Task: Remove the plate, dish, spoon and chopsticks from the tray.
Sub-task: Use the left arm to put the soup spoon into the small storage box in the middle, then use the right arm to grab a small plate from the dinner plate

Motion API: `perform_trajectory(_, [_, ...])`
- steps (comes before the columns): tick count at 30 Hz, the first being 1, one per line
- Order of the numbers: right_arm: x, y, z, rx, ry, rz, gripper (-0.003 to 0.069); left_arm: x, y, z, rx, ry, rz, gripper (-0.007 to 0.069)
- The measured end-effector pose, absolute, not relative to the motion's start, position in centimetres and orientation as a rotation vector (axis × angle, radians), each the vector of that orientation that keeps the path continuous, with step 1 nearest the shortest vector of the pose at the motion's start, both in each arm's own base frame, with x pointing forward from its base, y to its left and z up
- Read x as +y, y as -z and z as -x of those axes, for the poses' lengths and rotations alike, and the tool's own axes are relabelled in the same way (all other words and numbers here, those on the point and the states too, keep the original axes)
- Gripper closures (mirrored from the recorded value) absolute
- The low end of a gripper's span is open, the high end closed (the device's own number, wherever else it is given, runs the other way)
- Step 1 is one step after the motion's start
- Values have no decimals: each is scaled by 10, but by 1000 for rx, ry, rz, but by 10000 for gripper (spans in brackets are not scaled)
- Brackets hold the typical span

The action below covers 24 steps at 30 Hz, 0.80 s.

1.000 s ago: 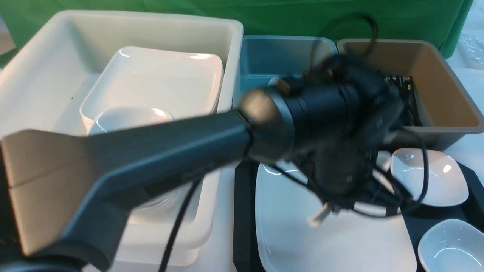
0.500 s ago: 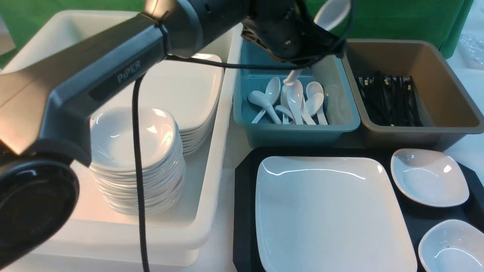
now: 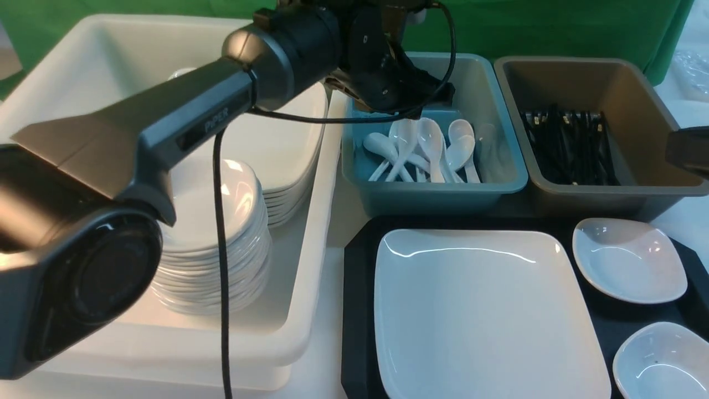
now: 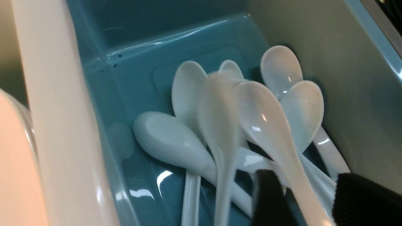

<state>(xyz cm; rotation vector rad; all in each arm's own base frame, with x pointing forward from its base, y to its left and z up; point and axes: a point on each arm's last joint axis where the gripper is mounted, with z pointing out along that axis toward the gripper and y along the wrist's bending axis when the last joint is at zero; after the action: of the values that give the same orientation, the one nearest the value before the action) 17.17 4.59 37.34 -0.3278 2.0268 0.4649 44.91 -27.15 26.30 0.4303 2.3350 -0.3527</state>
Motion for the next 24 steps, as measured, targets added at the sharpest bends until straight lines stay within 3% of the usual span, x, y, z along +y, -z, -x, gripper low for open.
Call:
perform_trajectory(3, [46, -373, -171, 2032, -470, 332, 568, -267, -269, -443, 2385, 333, -439, 218])
perform_trajectory(6, [47, -372, -170, 2051, -486, 346, 568, -259, -284, -429, 2465, 313, -460, 235])
perform_trajectory(8, [49, -370, -168, 2074, -504, 365, 568, -254, -298, -416, 2519, 308, -517, 319])
perform_trajectory(12, [52, -366, -163, 2124, -540, 407, 568, -257, -329, -381, 2557, 301, -704, 562])
perform_trajectory(15, [53, -364, -159, 2144, -553, 454, 568, -268, -339, -357, 2540, 308, -795, 610])
perform_trajectory(19, [54, -365, -150, 2146, -547, 521, 568, -286, -332, -312, 2565, 305, -965, 622])
perform_trajectory(24, [54, -370, -141, 2124, -540, 540, 568, -302, -285, -249, 2680, 236, -1246, 622])
